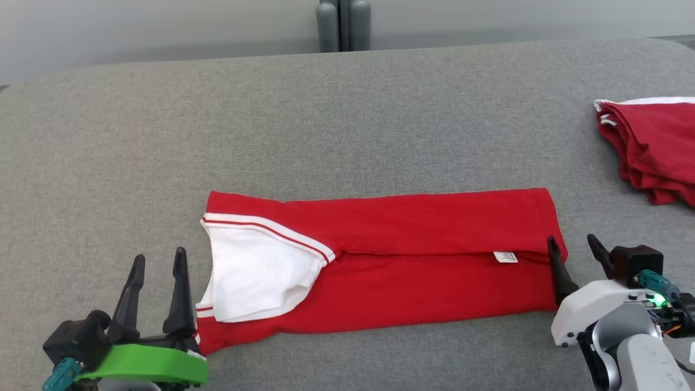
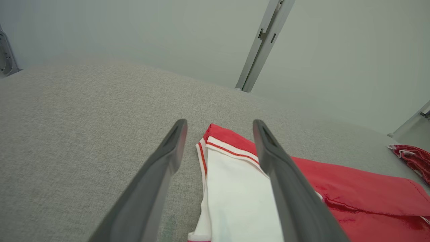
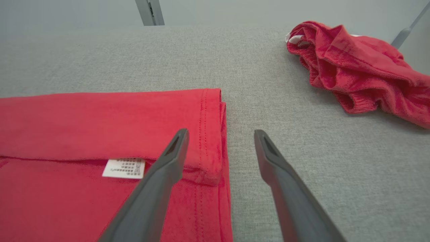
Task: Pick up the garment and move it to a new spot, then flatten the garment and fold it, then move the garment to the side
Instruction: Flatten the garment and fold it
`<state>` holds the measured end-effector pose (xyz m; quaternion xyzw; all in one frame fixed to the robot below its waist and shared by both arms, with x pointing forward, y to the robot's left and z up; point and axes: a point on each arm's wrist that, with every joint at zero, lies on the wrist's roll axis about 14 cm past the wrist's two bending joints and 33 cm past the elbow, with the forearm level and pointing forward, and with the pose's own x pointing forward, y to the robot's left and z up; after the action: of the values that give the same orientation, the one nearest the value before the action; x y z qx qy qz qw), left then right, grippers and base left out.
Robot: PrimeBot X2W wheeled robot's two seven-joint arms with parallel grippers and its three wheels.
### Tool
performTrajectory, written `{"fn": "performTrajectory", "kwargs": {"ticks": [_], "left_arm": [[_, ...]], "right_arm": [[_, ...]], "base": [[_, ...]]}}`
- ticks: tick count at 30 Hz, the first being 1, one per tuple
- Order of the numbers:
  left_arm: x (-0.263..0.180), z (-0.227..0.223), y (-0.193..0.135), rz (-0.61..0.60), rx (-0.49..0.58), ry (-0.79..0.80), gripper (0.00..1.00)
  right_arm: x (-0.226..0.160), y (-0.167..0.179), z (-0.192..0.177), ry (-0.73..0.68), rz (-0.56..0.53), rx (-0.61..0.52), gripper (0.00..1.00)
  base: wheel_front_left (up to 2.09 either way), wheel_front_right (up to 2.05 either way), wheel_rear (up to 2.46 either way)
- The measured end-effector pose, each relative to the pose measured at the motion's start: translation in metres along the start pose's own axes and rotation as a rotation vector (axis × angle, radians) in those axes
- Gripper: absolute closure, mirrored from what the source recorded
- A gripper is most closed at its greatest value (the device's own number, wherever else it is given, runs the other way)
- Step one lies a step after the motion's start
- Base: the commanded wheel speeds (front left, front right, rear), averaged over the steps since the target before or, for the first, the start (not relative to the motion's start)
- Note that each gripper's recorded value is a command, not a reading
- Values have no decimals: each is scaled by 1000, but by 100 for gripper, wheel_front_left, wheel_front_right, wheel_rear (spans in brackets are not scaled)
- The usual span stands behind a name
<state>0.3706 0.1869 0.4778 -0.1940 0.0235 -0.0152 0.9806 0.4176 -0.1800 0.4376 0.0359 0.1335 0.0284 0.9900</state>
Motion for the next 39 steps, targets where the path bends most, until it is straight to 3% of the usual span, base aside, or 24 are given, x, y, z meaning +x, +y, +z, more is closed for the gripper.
{"fn": "performTrajectory", "kwargs": {"ticks": [16, 17, 18, 21, 29, 39], "left_arm": [[-8, -7, 20, 60, 63, 1, 0], [-8, -8, 19, 57, 66, 2, 0], [-7, -9, 18, 55, 67, 4, 0], [-6, -13, 14, 44, 65, 12, 0], [3, -23, -1, -8, 60, 31, 0], [19, -31, -29, -97, 57, 43, 0]], "right_arm": [[15, 13, -54, 137, 44, -122, 0], [16, 13, -55, 139, 46, -120, 6], [16, 14, -56, 141, 48, -118, 44], [19, 16, -56, 140, 53, -102, 99], [25, 4, -38, 89, 13, -79, 100], [13, -57, 7, -18, -152, -102, 100]], "base": [[0, 0, 0], [0, 0, 0], [0, 0, 0], [0, 0, 0], [0, 0, 0], [0, 0, 0]]}}
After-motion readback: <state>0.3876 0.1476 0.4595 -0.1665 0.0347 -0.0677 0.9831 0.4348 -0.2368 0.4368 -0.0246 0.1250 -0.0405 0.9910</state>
